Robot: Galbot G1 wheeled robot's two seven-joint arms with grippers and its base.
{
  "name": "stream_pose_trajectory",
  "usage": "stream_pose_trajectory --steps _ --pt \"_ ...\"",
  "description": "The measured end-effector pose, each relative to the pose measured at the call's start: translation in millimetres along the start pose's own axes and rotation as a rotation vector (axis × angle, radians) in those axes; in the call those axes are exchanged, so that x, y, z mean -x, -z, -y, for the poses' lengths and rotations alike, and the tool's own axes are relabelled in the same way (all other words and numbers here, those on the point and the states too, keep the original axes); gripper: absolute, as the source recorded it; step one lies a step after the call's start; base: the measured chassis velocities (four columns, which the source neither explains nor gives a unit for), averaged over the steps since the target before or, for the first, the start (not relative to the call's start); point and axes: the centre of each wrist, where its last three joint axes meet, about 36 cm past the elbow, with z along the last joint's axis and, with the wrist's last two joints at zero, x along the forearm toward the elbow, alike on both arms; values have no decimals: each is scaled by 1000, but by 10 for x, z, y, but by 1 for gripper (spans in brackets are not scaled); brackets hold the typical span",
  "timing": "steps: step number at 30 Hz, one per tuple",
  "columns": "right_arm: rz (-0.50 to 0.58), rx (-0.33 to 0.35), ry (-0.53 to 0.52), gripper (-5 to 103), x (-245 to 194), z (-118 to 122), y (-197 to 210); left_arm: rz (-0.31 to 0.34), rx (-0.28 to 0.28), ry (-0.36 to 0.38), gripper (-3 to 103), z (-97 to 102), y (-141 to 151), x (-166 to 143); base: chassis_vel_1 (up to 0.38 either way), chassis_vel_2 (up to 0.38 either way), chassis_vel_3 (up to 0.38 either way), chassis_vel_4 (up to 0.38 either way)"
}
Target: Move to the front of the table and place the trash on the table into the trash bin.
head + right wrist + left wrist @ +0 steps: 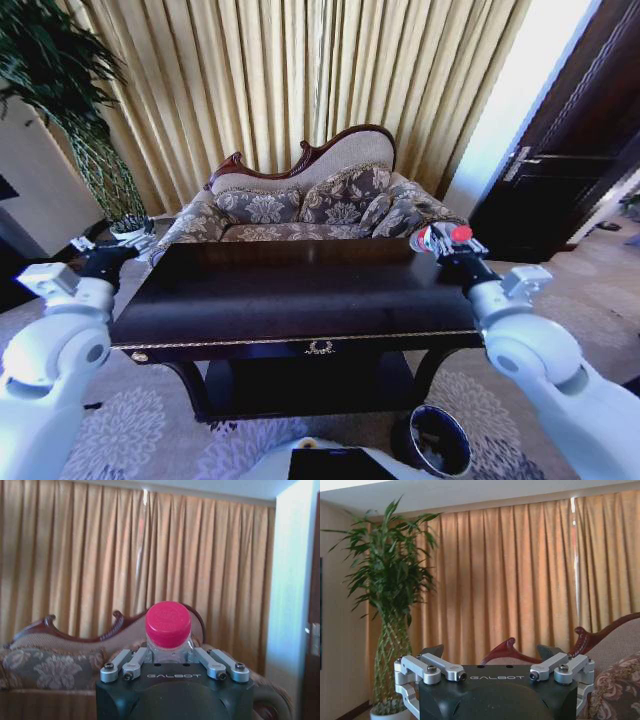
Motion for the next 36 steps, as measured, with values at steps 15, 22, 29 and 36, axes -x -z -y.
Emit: stream_pose_trajectory --steps 15,22,29,36 --pt "-17 32 -20 26 -295 -61 10 -77 -31 -128 100 4 -23 -279 0 0 0 0" --pt "-35 38 -9 26 -395 -77 -31 -114 -87 -182 100 91 12 -406 0 0 0 0" --pt "-37 40 -12 26 -412 -78 -52 -137 -82 -198 100 108 -5 -508 70 -59 -64 74" --pt "-33 45 -21 26 -425 -90 -77 -136 -74 -205 100 145 -22 -512 134 -130 -129 122"
